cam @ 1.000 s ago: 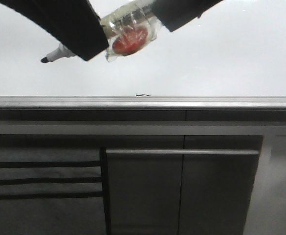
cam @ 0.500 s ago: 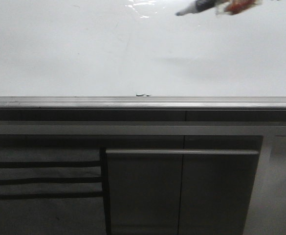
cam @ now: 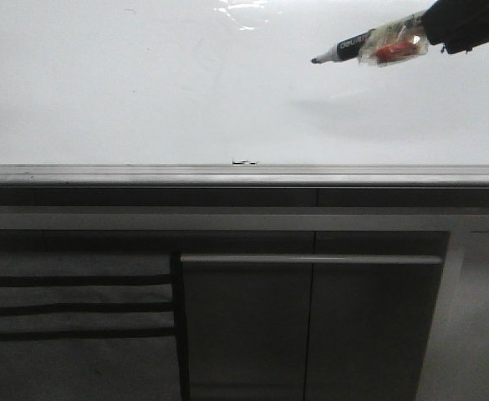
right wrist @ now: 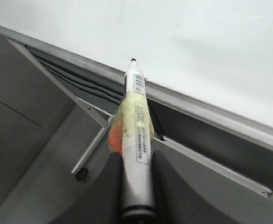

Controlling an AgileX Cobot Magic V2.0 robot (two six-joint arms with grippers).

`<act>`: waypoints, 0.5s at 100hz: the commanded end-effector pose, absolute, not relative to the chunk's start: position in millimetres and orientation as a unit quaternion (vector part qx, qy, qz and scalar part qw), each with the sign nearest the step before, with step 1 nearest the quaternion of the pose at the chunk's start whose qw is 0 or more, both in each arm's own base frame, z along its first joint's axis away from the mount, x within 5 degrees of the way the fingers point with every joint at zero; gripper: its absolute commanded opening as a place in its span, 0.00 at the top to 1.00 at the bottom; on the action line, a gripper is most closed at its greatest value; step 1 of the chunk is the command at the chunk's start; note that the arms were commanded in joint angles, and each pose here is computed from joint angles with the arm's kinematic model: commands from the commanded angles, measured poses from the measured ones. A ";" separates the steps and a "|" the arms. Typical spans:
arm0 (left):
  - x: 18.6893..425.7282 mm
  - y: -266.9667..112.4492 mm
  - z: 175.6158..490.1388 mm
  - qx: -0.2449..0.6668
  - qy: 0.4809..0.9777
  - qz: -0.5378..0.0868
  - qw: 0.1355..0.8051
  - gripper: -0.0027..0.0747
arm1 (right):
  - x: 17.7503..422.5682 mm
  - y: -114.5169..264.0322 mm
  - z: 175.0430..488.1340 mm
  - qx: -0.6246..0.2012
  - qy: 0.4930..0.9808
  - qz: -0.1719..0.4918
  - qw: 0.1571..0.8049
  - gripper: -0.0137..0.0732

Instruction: Write number 0 on whiteboard

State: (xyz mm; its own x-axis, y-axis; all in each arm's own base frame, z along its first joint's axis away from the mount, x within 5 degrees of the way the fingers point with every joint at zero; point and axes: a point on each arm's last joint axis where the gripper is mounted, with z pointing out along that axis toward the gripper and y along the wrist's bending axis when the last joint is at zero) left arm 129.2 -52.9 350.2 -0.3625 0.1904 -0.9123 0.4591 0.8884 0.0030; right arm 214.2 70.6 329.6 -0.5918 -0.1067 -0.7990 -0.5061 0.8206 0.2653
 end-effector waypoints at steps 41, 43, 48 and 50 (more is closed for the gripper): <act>137.0 -51.9 367.7 0.164 0.782 -0.135 0.586 0.30 | 253.4 110.6 356.8 -0.199 0.883 0.195 0.378 0.86; 137.0 -51.9 367.7 0.164 0.782 -0.135 0.586 0.30 | 256.2 111.6 357.0 -0.201 0.885 0.196 0.370 0.86; 137.0 -51.9 367.7 0.164 0.782 -0.135 0.586 0.30 | 263.6 113.2 357.7 -0.204 0.890 0.198 0.355 0.86; 137.0 -51.9 367.7 0.164 0.782 -0.135 0.586 0.30 | 266.8 114.6 357.8 -0.205 0.892 0.200 0.349 0.86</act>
State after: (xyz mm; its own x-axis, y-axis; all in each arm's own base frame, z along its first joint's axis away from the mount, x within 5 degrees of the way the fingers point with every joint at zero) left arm 134.0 -52.9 353.0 -0.3327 0.1649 -0.9285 0.4415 0.8973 0.0012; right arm 257.4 113.3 336.8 -0.6945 -0.2525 -0.6737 -0.5027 0.8402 0.2033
